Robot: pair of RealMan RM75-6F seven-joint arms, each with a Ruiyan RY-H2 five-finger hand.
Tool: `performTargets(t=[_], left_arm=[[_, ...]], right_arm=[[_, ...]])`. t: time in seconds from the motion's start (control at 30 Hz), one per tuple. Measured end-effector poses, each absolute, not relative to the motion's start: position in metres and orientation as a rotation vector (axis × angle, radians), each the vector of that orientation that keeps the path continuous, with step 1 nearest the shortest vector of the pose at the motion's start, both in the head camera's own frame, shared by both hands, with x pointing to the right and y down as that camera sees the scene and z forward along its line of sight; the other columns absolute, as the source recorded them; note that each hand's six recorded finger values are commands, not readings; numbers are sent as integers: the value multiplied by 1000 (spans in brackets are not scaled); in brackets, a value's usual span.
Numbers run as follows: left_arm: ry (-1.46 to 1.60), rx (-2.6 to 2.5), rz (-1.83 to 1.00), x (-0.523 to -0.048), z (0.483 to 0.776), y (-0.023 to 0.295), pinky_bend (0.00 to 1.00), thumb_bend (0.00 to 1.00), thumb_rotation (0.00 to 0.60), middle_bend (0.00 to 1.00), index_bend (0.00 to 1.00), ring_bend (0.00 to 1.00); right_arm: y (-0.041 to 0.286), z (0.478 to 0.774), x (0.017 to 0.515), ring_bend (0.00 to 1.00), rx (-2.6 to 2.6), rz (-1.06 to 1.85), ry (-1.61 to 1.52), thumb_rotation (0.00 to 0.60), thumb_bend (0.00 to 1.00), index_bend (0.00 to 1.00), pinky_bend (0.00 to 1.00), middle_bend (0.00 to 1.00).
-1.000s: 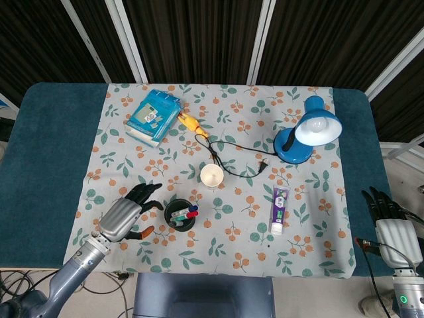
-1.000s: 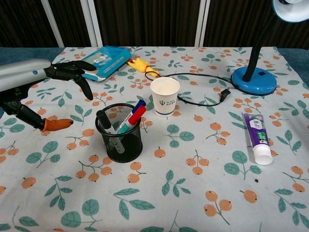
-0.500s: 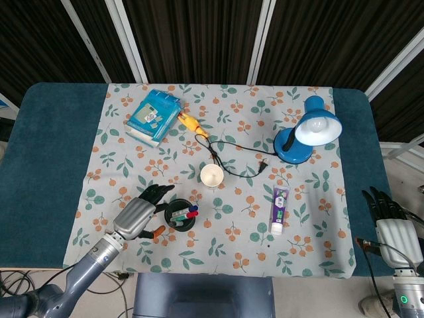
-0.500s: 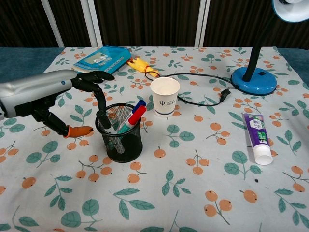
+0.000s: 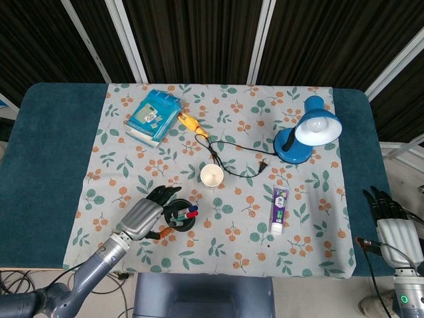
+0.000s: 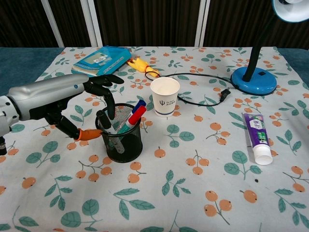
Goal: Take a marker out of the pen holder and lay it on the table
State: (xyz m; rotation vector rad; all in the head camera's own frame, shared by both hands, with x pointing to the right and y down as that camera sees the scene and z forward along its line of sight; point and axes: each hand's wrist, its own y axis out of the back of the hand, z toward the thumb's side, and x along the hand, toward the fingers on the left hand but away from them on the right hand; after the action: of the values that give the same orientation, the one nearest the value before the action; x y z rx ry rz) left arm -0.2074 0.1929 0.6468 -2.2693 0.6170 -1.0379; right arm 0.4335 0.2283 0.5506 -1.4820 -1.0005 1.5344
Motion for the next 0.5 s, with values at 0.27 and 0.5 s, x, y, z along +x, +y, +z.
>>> performTargets(t=[0.27,0.5], left_arm=[[617,-2265,-1024,-204,644,192,0,309,600,15,462,0],[612,-2255,-1020,-203,642,192,0,336,600,16,488,0]], right_arm=[[228,551,433,66,-1483,1534,-999,600,172,20,178,0],[228,551,434,66,-1483,1535,-999,600,172,20,177,0]])
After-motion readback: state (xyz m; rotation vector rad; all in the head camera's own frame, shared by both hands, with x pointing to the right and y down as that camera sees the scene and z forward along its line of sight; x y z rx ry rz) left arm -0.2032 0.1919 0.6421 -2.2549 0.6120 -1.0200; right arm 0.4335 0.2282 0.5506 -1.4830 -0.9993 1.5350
